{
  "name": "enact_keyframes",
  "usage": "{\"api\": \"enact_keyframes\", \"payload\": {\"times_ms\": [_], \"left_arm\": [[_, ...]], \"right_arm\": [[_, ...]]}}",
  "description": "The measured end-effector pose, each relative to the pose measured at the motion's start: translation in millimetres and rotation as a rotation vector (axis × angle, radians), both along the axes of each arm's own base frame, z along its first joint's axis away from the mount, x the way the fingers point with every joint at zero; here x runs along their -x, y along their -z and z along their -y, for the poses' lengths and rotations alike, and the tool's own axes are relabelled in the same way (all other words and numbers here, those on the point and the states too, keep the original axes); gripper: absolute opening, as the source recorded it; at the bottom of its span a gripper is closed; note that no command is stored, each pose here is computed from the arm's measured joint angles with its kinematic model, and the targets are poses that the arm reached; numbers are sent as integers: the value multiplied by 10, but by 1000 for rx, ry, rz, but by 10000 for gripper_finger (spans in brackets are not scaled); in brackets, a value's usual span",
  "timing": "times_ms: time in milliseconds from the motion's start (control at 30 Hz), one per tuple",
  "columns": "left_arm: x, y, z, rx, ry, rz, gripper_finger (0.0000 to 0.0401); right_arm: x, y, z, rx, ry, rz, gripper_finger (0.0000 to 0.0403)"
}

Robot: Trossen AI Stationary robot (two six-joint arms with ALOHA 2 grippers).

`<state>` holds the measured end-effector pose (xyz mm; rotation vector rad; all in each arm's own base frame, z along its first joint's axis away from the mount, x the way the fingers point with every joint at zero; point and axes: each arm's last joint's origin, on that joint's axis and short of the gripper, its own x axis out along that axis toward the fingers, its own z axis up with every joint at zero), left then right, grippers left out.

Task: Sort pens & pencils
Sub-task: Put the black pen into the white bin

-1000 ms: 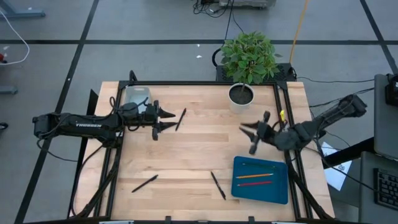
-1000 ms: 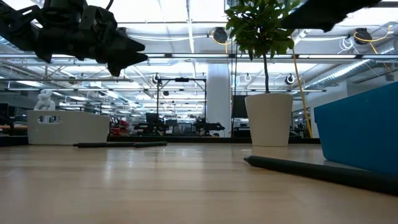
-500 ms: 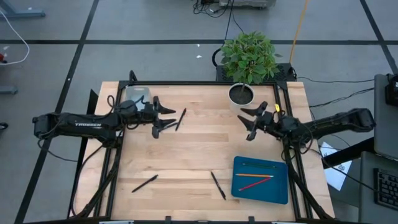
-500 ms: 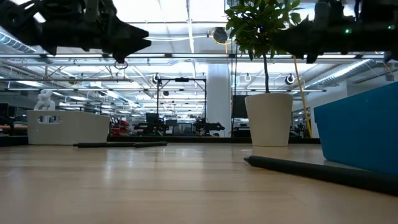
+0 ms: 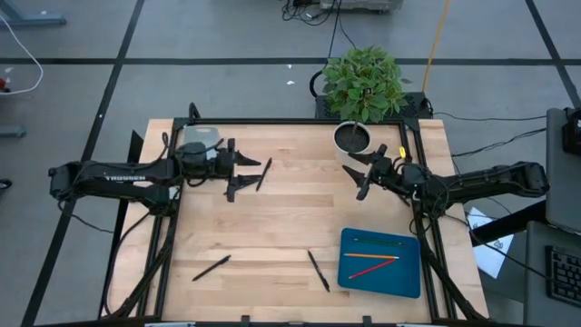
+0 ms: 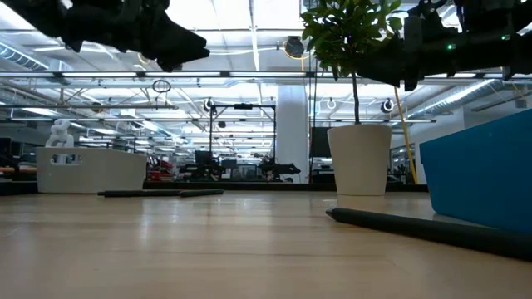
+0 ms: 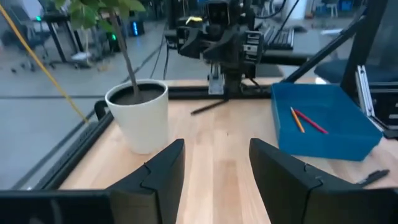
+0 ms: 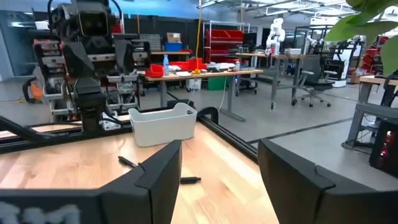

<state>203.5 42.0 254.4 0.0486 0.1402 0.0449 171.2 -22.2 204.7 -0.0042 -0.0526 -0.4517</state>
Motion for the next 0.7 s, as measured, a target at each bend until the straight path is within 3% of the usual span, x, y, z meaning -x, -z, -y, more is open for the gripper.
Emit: {"api": "enact_keyframes", "payload": {"times_ms": [233, 700], "left_arm": [[68, 158, 18, 26, -7, 130, 186], [84, 236, 34, 63, -4, 110, 186]], "right_arm": [[-6, -12, -14, 5, -52, 12, 197], [-8, 76, -12, -53, -48, -59, 196]]}}
